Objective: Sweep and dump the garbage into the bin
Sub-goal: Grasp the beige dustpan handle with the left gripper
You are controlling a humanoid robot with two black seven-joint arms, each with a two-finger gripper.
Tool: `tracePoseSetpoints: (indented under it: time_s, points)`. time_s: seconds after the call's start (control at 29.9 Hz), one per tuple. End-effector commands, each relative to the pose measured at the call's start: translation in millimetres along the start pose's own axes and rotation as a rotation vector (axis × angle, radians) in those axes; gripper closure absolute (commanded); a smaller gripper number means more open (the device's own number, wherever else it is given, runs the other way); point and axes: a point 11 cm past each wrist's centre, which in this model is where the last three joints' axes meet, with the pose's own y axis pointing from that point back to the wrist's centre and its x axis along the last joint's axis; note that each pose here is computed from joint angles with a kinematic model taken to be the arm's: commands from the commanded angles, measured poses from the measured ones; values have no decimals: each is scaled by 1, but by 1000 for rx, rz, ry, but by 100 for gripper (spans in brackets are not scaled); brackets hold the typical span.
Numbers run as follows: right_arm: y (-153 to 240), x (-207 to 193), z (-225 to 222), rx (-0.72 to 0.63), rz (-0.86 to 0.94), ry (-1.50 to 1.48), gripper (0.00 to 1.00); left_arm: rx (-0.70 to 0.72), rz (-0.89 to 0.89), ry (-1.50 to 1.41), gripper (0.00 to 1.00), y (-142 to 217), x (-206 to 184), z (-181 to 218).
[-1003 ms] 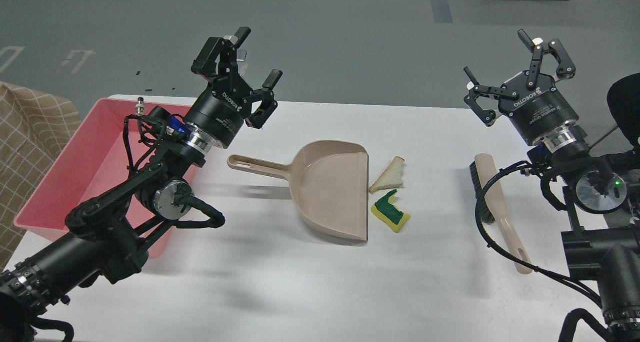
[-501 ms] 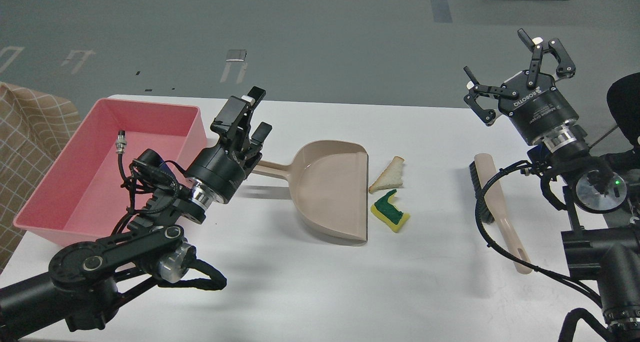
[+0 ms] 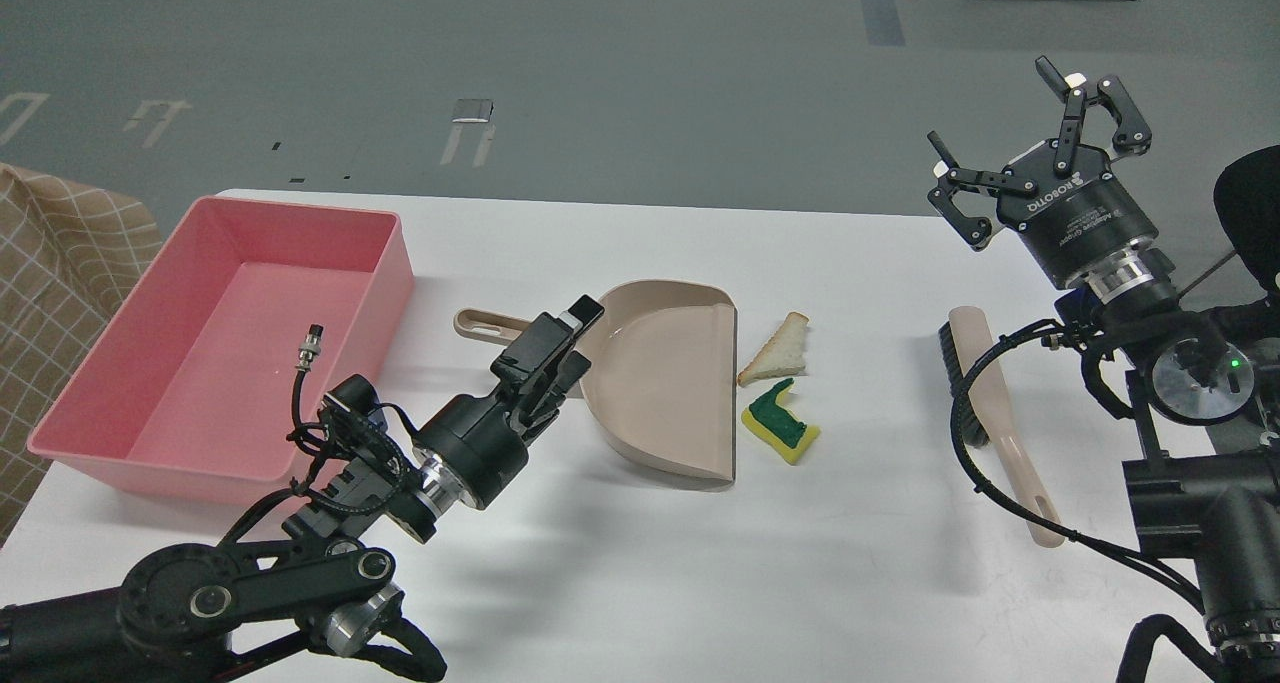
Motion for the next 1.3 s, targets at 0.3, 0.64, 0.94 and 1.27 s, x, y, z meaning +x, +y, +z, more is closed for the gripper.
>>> tracePoseSetpoints:
  time_s: [0.3,0.64,0.94,1.27]
  points:
    - [0,0,0,0,-1,0,0,105,77,-89,2,-1,30,-39]
    - [1,1,1,-2,2,0,0,154,110,-123,2,5,43,-57]
    - [0,0,1,-2,0,0,0,180,140,-149,2,-4,49,-70]
    - [0,1,1,-2,2,-1,0,207,180,-187,2,-16,58,-84]
